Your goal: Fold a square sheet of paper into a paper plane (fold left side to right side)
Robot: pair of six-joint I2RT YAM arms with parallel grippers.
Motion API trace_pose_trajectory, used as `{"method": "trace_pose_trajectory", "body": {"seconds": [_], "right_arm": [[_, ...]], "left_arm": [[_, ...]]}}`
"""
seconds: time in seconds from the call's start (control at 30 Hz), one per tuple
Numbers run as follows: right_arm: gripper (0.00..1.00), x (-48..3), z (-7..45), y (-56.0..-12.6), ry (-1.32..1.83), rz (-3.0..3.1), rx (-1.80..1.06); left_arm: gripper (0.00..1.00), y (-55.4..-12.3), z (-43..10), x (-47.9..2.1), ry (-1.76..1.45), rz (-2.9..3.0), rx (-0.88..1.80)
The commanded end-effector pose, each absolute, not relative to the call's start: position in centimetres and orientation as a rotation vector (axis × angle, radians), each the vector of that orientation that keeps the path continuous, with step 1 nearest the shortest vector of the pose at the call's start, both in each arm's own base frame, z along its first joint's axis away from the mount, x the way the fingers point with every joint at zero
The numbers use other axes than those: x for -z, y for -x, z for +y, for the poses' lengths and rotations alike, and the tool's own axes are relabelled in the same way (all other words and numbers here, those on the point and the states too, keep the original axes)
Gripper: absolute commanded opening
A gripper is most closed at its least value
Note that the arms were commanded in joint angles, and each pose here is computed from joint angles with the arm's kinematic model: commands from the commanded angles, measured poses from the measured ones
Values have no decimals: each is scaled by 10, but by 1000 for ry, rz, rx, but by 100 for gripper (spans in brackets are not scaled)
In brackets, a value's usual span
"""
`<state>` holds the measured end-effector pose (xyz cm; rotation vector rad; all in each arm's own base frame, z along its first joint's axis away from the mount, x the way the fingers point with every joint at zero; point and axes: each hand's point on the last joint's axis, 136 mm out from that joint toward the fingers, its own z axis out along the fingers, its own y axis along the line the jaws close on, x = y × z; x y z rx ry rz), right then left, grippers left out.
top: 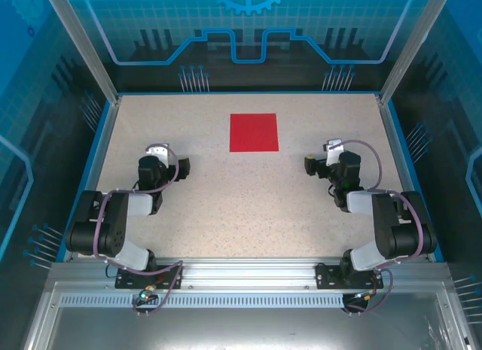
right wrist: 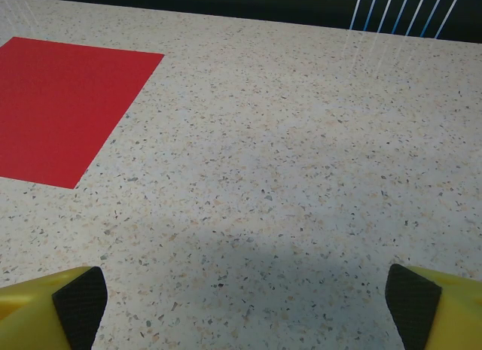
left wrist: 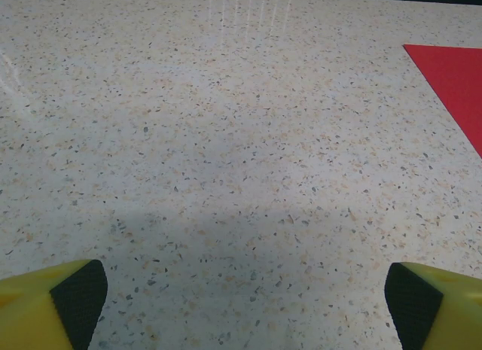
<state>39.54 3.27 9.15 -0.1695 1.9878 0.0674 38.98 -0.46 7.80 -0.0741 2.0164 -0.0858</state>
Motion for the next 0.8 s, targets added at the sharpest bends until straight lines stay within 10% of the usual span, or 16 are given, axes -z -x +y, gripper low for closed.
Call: {"method": "trace_pose_trajectory", "body": {"seconds": [0.0,0.77], "right_arm": [[99,-94,34,-398,186,1974,-72],[99,-94,34,-398,185,1974,-76]], "left_arm": [[99,-397,-6,-90,68,1974,109],[99,-397,-6,-90,70,1974,109]]}}
